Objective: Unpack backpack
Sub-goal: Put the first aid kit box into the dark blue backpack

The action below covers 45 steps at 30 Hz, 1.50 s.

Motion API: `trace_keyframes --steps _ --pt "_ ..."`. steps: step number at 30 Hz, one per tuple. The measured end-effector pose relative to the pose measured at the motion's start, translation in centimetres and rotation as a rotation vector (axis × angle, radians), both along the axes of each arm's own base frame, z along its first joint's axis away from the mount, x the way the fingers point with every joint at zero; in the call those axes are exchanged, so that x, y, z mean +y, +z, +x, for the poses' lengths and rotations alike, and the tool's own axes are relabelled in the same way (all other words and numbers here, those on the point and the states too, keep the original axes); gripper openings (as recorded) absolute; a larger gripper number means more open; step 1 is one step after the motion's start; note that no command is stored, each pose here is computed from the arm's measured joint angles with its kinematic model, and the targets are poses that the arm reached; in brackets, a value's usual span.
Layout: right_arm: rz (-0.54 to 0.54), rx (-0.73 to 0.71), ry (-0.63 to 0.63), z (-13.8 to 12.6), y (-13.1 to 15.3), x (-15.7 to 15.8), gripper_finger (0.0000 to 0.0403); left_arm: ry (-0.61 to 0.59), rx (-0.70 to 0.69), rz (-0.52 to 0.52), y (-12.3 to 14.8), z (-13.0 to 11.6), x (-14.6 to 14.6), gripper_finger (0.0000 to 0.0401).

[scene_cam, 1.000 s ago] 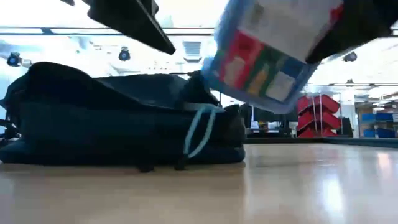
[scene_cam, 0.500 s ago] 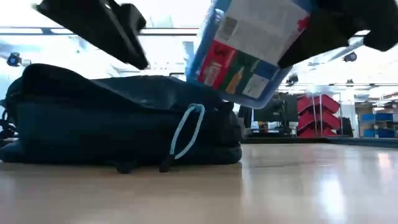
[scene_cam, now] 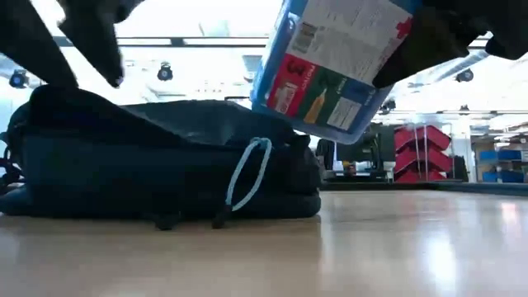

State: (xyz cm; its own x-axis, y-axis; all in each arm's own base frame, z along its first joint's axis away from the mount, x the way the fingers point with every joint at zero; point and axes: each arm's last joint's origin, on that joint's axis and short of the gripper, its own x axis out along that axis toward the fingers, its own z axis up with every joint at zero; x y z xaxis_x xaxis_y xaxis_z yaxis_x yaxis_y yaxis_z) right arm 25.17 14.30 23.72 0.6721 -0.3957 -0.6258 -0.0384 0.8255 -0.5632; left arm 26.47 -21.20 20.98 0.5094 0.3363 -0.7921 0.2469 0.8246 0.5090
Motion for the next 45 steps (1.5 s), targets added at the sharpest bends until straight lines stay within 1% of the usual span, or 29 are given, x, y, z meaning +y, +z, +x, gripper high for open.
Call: trace_keyframes --steps 1,3,7,11,15,18,20,22,23,25,27,31,33,35,38,41,43,45 --pt "0.002 -0.001 -0.002 0.0 0.0 0.0 0.0132 0.011 -0.014 0.032 -0.2 0.2 0.1 0.0155" --pt "0.007 -0.003 -0.005 0.0 0.0 0.0 0.0132 0.024 -0.022 0.059 -0.6 0.6 0.4 0.0155" --pt "0.013 -0.002 -0.006 -0.2 -0.1 0.2 0.0132 0.004 0.048 0.065 -1.8 1.0 0.5 0.0155" --pt "0.012 -0.004 -0.001 -0.3 -0.1 0.3 0.0132 -0.018 0.079 0.09 -2.5 1.3 0.5 0.0155" --pt "0.007 -0.008 -0.003 -0.3 -0.1 0.4 0.0132 0.001 0.046 0.146 -2.7 1.6 0.8 0.0149" --pt "0.007 -0.007 -0.002 -0.3 -0.1 0.4 0.0132 0.047 0.021 0.141 -2.7 1.9 1.3 0.0117" --pt "0.002 -0.005 0.002 -0.3 -0.1 0.4 0.0132 0.117 -0.006 0.107 -2.7 2.2 1.8 0.0077" --pt "-0.007 -0.003 0.016 -0.5 0.0 0.6 0.0132 0.189 -0.037 0.076 -2.6 2.6 2.3 0.0026" --pt "-0.012 -0.003 0.027 -0.6 0.0 0.9 0.0132 0.22 -0.054 0.069 -2.6 2.7 2.5 0.0014" --pt "-0.018 -0.009 0.073 -0.9 0.6 1.8 0.0132 0.27 -0.083 0.079 -2.3 2.7 3.0 0.0006" --pt "-0.036 -0.043 0.128 -1.5 1.5 3.2 0.0132 0.324 -0.093 0.099 -1.7 2.5 3.8 0.0002" --pt "-0.076 -0.155 0.236 -2.8 3.4 6.3 0.0132 0.453 -0.153 0.128 0.9 2.0 5.9 0.0" --pt "-0.094 -0.203 0.267 -3.1 3.8 7.2 0.0132 0.491 -0.214 0.103 2.4 1.8 6.6 0.0" --pt "-0.09 -0.245 0.274 -2.8 3.7 7.4 0.0132 0.52 -0.286 0.065 4.1 1.7 7.2 0.0" --pt "-0.12 -0.288 0.263 -1.2 2.6 7.0 0.0132 0.547 -0.382 -0.026 6.6 1.5 7.7 0.0" --pt "-0.155 -0.301 0.263 1.7 1.0 6.4 0.0132 0.555 -0.455 -0.101 8.4 1.2 7.9 0.0" --pt "-0.218 -0.29 0.245 3.9 -0.3 5.7 0.0132 0.537 -0.476 -0.14 9.3 1.0 8.0 0.0" --pt "-0.322 -0.251 0.172 5.9 -1.6 4.1 0.0132 0.51 -0.469 -0.182 9.8 0.7 7.8 0.0"
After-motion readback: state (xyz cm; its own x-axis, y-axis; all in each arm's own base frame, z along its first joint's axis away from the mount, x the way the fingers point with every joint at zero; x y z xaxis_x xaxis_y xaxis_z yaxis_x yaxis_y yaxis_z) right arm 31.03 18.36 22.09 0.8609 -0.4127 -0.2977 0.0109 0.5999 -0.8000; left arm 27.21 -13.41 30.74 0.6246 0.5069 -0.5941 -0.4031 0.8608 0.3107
